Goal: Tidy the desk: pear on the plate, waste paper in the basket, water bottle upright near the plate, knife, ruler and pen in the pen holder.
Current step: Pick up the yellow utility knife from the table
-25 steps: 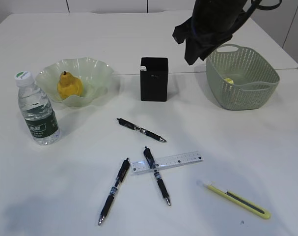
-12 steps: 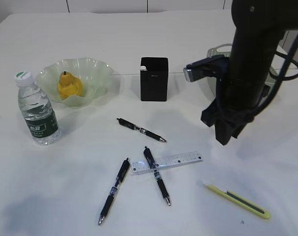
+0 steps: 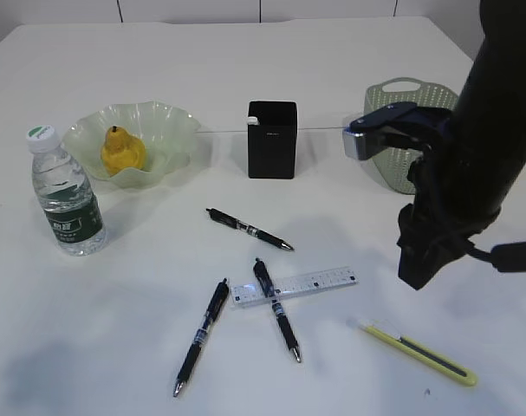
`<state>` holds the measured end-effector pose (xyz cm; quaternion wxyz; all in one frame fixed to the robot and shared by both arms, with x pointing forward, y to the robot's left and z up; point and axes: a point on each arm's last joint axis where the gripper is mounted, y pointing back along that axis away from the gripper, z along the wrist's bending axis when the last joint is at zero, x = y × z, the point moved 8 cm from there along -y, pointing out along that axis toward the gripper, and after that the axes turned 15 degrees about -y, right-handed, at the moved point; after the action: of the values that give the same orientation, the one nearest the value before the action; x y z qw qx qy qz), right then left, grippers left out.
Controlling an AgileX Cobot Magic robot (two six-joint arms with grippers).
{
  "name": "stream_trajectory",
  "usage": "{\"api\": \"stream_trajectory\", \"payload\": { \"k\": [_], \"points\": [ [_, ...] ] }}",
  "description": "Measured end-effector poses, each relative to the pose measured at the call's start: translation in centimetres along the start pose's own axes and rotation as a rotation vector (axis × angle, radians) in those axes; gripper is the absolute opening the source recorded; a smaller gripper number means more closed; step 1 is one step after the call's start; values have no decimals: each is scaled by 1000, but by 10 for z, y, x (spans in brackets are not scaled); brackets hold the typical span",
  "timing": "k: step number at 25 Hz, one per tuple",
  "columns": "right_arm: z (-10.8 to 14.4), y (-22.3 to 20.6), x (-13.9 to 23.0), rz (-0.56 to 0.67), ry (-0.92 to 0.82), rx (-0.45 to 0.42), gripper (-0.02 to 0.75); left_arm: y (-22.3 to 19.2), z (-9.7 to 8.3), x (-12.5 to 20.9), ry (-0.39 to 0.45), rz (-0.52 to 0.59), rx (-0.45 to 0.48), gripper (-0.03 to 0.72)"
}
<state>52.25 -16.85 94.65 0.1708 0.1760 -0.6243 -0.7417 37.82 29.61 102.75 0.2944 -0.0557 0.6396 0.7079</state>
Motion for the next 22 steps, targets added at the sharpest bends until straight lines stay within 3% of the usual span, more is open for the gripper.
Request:
{"api": "stream_trajectory", "payload": {
  "k": [9, 16, 22],
  "points": [
    [-3, -16, -7, -69, 111, 12, 285, 0, 1, -1, -1, -5, -3, 437],
    [-11, -27, -24, -122, 163, 46, 393, 0, 1, -4, -1, -21, -7, 437],
    [-11, -33, -24, -110, 158, 37, 409, 0, 1, -4, -1, -22, -7, 437]
  ]
}}
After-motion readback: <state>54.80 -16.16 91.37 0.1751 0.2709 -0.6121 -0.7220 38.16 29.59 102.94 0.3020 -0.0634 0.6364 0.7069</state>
